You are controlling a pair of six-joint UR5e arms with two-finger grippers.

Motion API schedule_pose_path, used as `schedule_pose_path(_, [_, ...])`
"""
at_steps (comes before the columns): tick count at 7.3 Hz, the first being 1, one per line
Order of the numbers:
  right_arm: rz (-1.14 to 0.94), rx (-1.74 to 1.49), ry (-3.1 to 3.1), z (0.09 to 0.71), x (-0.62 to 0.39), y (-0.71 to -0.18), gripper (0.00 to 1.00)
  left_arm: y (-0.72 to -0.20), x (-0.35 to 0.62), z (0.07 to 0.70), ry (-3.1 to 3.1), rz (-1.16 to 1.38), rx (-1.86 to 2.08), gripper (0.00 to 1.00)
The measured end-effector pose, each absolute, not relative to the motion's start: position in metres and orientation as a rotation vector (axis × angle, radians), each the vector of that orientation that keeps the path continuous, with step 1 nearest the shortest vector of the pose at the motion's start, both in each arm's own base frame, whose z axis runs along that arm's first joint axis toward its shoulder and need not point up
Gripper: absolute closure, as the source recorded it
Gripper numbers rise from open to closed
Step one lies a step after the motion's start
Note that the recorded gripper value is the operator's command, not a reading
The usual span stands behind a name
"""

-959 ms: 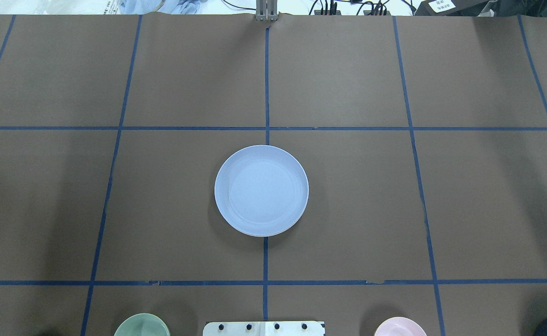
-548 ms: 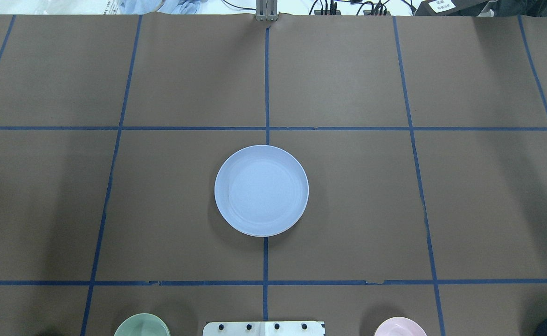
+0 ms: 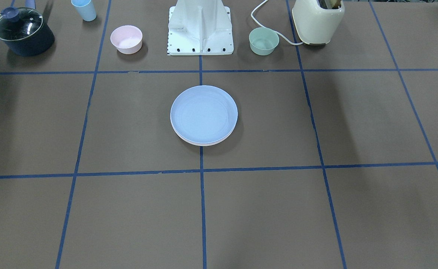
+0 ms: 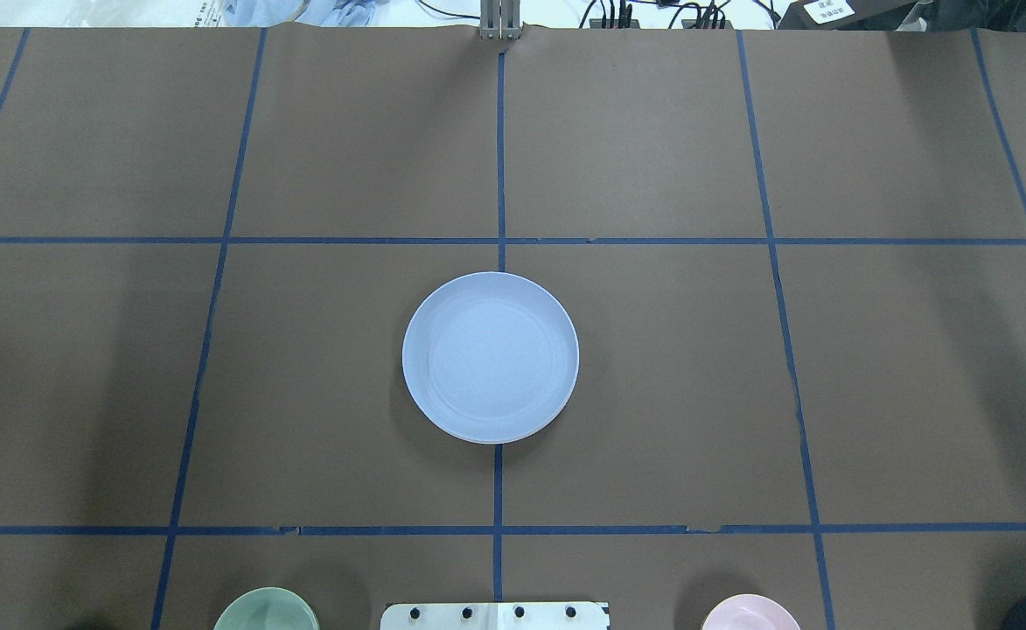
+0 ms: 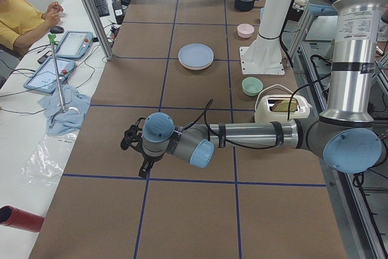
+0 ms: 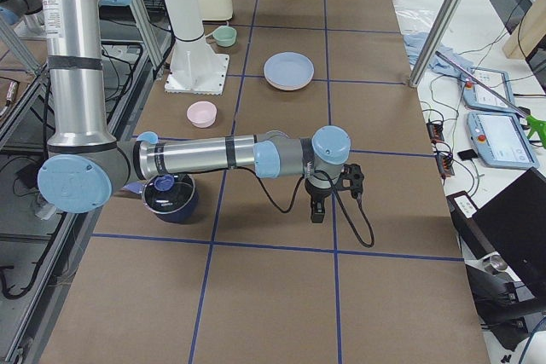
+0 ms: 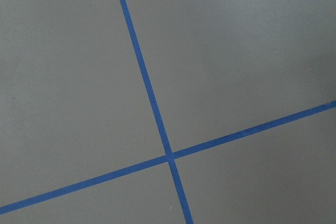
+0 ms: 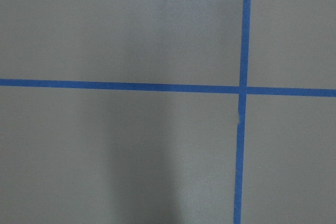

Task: Stack three plates with pink and blue

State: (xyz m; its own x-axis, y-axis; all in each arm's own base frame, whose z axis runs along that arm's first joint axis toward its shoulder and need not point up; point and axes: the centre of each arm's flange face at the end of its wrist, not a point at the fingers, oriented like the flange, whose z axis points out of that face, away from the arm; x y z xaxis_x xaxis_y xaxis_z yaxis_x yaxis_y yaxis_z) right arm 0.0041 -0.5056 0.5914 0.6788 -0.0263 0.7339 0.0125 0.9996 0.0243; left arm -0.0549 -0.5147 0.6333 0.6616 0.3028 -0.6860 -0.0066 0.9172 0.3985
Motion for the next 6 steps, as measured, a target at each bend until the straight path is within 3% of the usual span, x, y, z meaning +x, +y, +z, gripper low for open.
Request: schedule_pose_path(6, [-0.023,0.022,-0.826,0.589,0.004,-0.5057,0.0,-0.5167,-0.0547,0.63,0.835,0.188,0.391,0.0])
